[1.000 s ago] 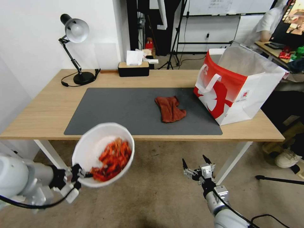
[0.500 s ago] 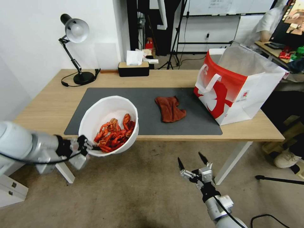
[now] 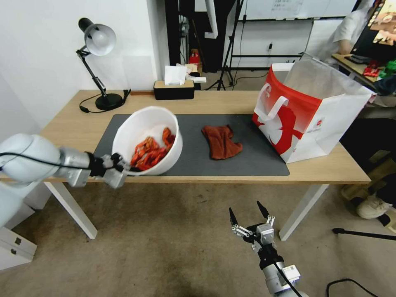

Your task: Sweep shrimp from table into container with towel, then put container into takeout bag.

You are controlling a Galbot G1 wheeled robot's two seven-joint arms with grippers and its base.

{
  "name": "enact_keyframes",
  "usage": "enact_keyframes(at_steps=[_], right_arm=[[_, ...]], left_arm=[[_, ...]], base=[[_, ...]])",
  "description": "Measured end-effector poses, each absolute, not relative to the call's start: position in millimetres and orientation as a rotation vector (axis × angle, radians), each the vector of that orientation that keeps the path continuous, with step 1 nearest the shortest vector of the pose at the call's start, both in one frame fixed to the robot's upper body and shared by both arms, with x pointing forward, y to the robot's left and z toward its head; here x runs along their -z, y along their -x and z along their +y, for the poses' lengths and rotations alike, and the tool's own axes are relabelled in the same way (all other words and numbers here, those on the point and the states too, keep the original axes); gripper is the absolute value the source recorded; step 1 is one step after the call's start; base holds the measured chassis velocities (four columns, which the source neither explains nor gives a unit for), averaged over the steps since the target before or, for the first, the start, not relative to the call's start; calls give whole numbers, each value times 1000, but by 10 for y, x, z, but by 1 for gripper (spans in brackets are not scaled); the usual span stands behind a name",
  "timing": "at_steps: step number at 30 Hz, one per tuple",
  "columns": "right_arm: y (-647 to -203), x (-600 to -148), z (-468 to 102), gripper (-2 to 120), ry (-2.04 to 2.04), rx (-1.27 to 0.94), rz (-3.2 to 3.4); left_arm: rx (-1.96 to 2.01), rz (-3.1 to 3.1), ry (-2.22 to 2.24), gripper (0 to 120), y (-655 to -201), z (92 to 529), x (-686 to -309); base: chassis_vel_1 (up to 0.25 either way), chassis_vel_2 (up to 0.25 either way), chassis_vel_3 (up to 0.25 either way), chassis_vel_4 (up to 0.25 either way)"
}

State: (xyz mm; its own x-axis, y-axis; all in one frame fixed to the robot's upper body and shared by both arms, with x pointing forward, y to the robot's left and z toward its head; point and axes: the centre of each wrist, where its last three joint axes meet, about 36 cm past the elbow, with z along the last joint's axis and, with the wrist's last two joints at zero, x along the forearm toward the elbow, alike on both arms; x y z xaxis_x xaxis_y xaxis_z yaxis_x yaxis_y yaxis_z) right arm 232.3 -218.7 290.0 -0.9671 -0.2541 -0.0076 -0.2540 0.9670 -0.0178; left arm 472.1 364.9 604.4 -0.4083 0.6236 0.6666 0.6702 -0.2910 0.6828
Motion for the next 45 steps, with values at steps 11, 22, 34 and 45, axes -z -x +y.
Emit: enact_keyframes(at_steps=[11, 22, 34, 45], right_arm=[[-2387, -2894, -2269, 100, 356, 56, 3101], [-2357, -2887, -2326, 100, 322, 64, 3112], [-2334, -2798, -2305, 100, 299, 57, 3133], [-2369, -2751, -2313, 100, 286, 62, 3138]], left_arm=[[1777, -1910, 1794, 0, -5329, 3104, -6180], [1815, -1915, 1852, 0, -6034, 2443, -6423], [1893, -1972, 1894, 0, -6739, 1505, -6852], [1917, -2095, 1937, 0, -6995, 636, -7287]], base=[[0, 0, 0, 0], [0, 0, 0, 0], [0, 0, 0, 0], [0, 0, 0, 0]])
